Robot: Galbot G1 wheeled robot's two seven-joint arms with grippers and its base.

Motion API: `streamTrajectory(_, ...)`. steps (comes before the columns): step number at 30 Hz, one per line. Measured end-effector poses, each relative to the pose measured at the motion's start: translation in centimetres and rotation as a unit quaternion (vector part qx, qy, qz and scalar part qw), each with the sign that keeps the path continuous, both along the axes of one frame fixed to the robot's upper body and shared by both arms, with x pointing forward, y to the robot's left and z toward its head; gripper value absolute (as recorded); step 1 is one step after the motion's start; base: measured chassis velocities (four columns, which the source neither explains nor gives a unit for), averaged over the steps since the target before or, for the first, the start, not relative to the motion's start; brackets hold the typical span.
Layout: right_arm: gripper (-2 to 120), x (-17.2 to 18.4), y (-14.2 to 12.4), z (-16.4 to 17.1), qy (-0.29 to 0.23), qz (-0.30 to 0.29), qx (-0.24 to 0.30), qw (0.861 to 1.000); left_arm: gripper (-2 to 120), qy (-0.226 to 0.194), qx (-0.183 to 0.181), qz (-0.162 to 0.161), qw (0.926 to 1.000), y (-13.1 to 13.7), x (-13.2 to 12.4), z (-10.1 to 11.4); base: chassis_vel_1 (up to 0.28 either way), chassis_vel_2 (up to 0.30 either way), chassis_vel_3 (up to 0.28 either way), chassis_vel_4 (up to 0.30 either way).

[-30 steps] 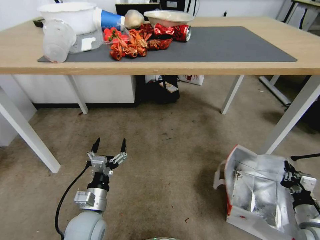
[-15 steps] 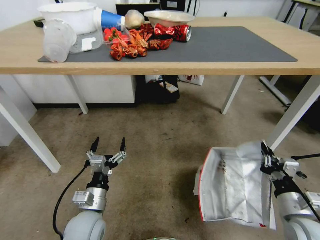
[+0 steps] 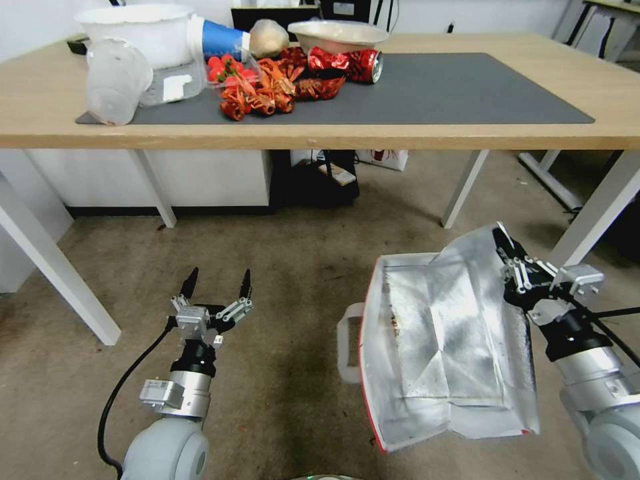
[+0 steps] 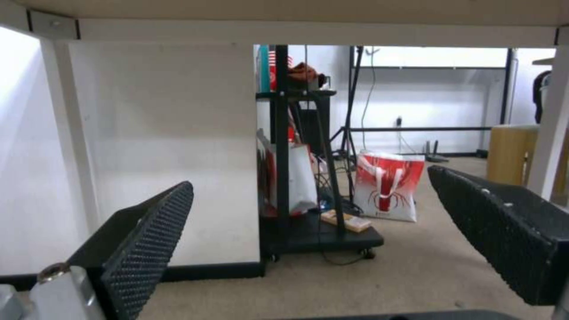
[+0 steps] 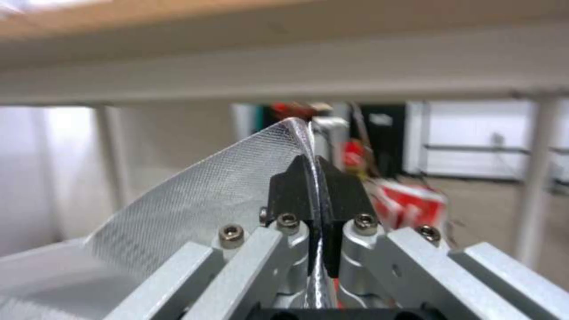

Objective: Pick up the food delivery bag from the floor and place it on the table.

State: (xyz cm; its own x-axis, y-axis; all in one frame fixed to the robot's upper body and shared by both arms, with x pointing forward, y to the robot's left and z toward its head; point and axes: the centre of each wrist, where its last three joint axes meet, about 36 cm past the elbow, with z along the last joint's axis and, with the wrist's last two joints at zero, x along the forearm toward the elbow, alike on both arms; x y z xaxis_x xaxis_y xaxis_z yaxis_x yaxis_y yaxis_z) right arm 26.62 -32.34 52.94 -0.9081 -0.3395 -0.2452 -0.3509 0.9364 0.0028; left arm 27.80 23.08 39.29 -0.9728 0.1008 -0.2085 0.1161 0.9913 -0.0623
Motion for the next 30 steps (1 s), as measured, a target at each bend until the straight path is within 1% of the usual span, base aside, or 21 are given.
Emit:
streamTrajectory(3, 0, 0.1, 0.2, 1.2, -0.015, 0.035, 0.009, 0.999, 100, -0.006, 0.001, 0.001, 1.0, 0.2, 0.1, 0.3, 0.0, 0.0, 0.0, 0.0)
streamTrajectory(4, 0, 0.1, 0.2, 1.2, -0.015, 0.035, 0.009, 0.999, 100, -0.006, 0.001, 0.001, 1.0, 0.2, 0.1, 0.3, 0.0, 0.0, 0.0, 0.0)
streamTrajectory(6, 0, 0.2, 0.4, 1.9, -0.022, 0.06, 0.02, 0.998, 100, -0.01, 0.003, -0.001, 0.9999, 0.3, 0.1, 0.5, 0.0, 0.0, 0.0, 0.0)
streamTrajectory(7, 0, 0.2, 0.4, 1.9, -0.022, 0.06, 0.02, 0.998, 100, -0.01, 0.003, -0.001, 0.9999, 0.3, 0.1, 0.5, 0.0, 0.0, 0.0, 0.0)
streamTrajectory(10, 0, 0.1, 0.4, 2.4, -0.029, 0.102, 0.039, 0.994, 100, -0.013, 0.006, -0.001, 0.9999, 0.5, 0.0, 0.6, 0.0, 0.0, 0.0, 0.0)
streamTrajectory(11, 0, 0.1, 0.4, 2.4, -0.029, 0.102, 0.039, 0.994, 100, -0.013, 0.006, -0.001, 0.9999, 0.5, 0.0, 0.6, 0.0, 0.0, 0.0, 0.0)
streamTrajectory(14, 0, 0.2, 0.1, 2.9, -0.04, 0.153, 0.056, 0.986, 100, -0.017, 0.012, 0.001, 0.9998, 0.7, 0.1, 0.7, 0.0, 0.0, 0.0, 0.0)
streamTrajectory(15, 0, 0.2, 0.1, 2.9, -0.04, 0.153, 0.056, 0.986, 100, -0.017, 0.012, 0.001, 0.9998, 0.7, 0.1, 0.7, 0.0, 0.0, 0.0, 0.0)
streamTrajectory(16, 0, 0.3, 0.0, 3.2, -0.043, 0.168, 0.063, 0.983, 100, -0.018, 0.013, 0.002, 0.9998, 0.7, 0.1, 0.7, 0.0, 0.0, 0.0, 0.0)
streamTrajectory(18, 0, 0.3, 0.0, 3.2, -0.043, 0.168, 0.063, 0.983, 100, -0.018, 0.013, 0.002, 0.9998, 0.7, 0.1, 0.7, 0.0, 0.0, 0.0, 0.0)
streamTrajectory(19, 0, 0.4, -0.2, 3.6, -0.047, 0.2, 0.071, 0.976, 100, -0.019, 0.013, 0.004, 0.9997, 0.7, 0.0, 0.8, 0.0, 0.0, 0.0, 0.0)
streamTrajectory(21, 0, 0.5, -0.4, 3.8, -0.049, 0.224, 0.073, 0.971, 100, -0.02, 0.013, 0.006, 0.9997, 0.7, 0.0, 0.9, 0.0, 0.0, 0.0, 0.0)
streamTrajectory(22, 0, 0.5, -0.4, 3.8, -0.049, 0.224, 0.073, 0.971, 100, -0.02, 0.013, 0.006, 0.9997, 0.7, 0.0, 0.9, 0.0, 0.0, 0.0, 0.0)
streamTrajectory(25, 0, 0.6, -1.0, 4.0, -0.051, 0.273, 0.085, 0.957, 100, -0.023, 0.013, 0.006, 0.9996, 0.8, 0.0, 1.1, 0.0, 0.0, 0.0, 0.0)
streamTrajectory(26, 0, 0.6, -1.0, 4.0, -0.051, 0.273, 0.085, 0.957, 100, -0.023, 0.013, 0.006, 0.9996, 0.8, 0.0, 1.1, 0.0, 0.0, 0.0, 0.0)
streamTrajectory(29, 0, 0.7, -1.5, 4.2, -0.047, 0.303, 0.09, 0.948, 100, -0.023, 0.013, 0.005, 0.9996, 0.7, 0.0, 1.3, 0.0, 0.0, 0.0, 0.0)
streamTrajectory(30, 0, 0.7, -1.5, 4.2, -0.047, 0.303, 0.09, 0.948, 100, -0.023, 0.013, 0.005, 0.9996, 0.7, 0.0, 1.3, 0.0, 0.0, 0.0, 0.0)
